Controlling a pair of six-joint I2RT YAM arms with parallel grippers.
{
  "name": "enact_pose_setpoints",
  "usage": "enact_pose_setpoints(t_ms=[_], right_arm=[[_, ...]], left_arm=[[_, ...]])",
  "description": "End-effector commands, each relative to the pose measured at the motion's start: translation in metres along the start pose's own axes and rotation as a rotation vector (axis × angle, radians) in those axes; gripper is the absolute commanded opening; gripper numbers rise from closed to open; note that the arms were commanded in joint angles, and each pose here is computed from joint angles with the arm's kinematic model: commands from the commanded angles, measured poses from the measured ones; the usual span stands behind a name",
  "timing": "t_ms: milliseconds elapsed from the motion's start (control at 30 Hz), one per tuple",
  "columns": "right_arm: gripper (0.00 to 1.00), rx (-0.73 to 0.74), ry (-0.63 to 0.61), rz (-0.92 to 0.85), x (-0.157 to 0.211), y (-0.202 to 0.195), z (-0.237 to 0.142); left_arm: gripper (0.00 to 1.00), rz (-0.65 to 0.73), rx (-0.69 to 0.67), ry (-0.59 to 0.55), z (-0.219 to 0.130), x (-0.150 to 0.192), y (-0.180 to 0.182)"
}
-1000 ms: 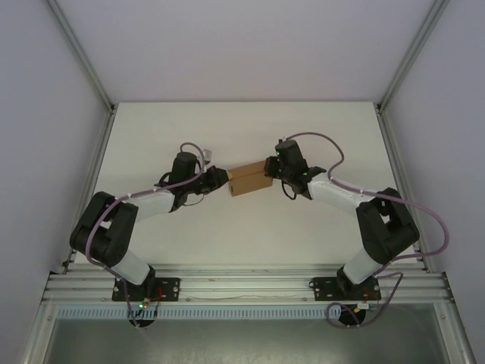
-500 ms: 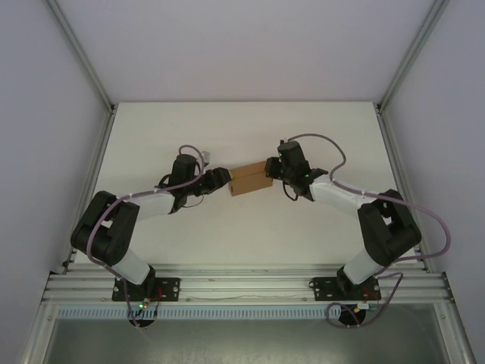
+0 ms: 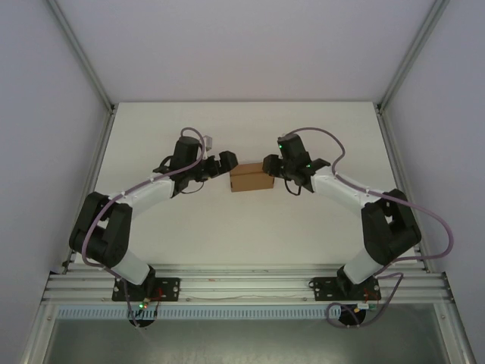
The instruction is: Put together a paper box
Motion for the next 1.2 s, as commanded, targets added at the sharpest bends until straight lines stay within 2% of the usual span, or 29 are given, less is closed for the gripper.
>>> enact_pose_setpoints(t_ms=[0, 67, 100, 167, 233, 267, 367, 433, 600, 767, 867, 933, 1033, 1100, 1167], right_arm=[[0.37, -0.052, -0.012, -0.034, -0.012, 0.01, -0.011], [0.4, -0.061, -0.039, -0.071, -0.018, 0.014, -0.017], [0.45, -0.059, -0.055, -0.111, -0.022, 0.016, -0.021], [0.65, -0.067, -0.072, -0.246, -0.029, 0.021, -0.027], [0.96, -0.072, -0.059, -0.437, -0.032, 0.024, -0.028], [1.0, -0.104, -0.023, -0.567, -0.03, 0.027, -0.027], [1.0, -0.252, 0.136, -0.975, -0.016, 0.03, -0.021], [1.0, -0.31, 0.206, -1.153, -0.013, 0.03, -0.015], [0.99, -0.418, 0.429, -1.41, -0.014, 0.035, 0.001], [0.95, -0.376, 0.54, -1.557, -0.014, 0.041, 0.025], [0.92, -0.303, 0.529, -1.647, -0.008, 0.046, 0.048], [0.86, -0.245, 0.502, -1.682, -0.008, 0.05, 0.062], [0.72, -0.175, 0.466, -1.71, -0.01, 0.053, 0.072], [0.58, -0.113, 0.419, -1.71, -0.011, 0.055, 0.073], [0.5, -0.046, 0.36, -1.726, -0.009, 0.054, 0.072]], left_arm=[[1.0, 0.039, -0.048, -0.018, -0.009, -0.005, -0.002], [1.0, 0.057, -0.081, -0.03, -0.012, -0.007, -0.004], [1.0, 0.068, -0.101, -0.04, -0.016, -0.009, -0.006], [1.0, 0.091, -0.14, -0.071, -0.024, -0.013, -0.009], [1.0, 0.124, -0.197, -0.129, -0.036, -0.017, -0.012], [1.0, 0.135, -0.236, -0.162, -0.043, -0.019, -0.013], [1.0, 0.164, -0.35, -0.234, -0.06, -0.022, -0.012], [1.0, 0.177, -0.395, -0.263, -0.069, -0.022, -0.011], [1.0, 0.174, -0.423, -0.241, -0.074, -0.013, -0.004], [1.0, 0.151, -0.44, -0.247, -0.077, -0.005, 0.004], [1.0, 0.149, -0.459, -0.254, -0.081, -0.004, 0.005], [1.0, 0.151, -0.471, -0.253, -0.084, -0.004, 0.005], [1.0, 0.148, -0.479, -0.262, -0.09, -0.001, 0.005], [1.0, 0.148, -0.478, -0.279, -0.096, 0.002, 0.006], [1.0, 0.149, -0.48, -0.299, -0.101, 0.005, 0.007]])
Point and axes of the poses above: each hand's point on the last joint's axis, 136 mm out from that joint toward the fingers, its own z axis out along the fingers, its own y axis along the line the jaws close on, x = y × z, the point moved 10 cm from there along -z, back along the fingers, and after that the axes turned 4 degrees about -z, right-handed, at the moved point
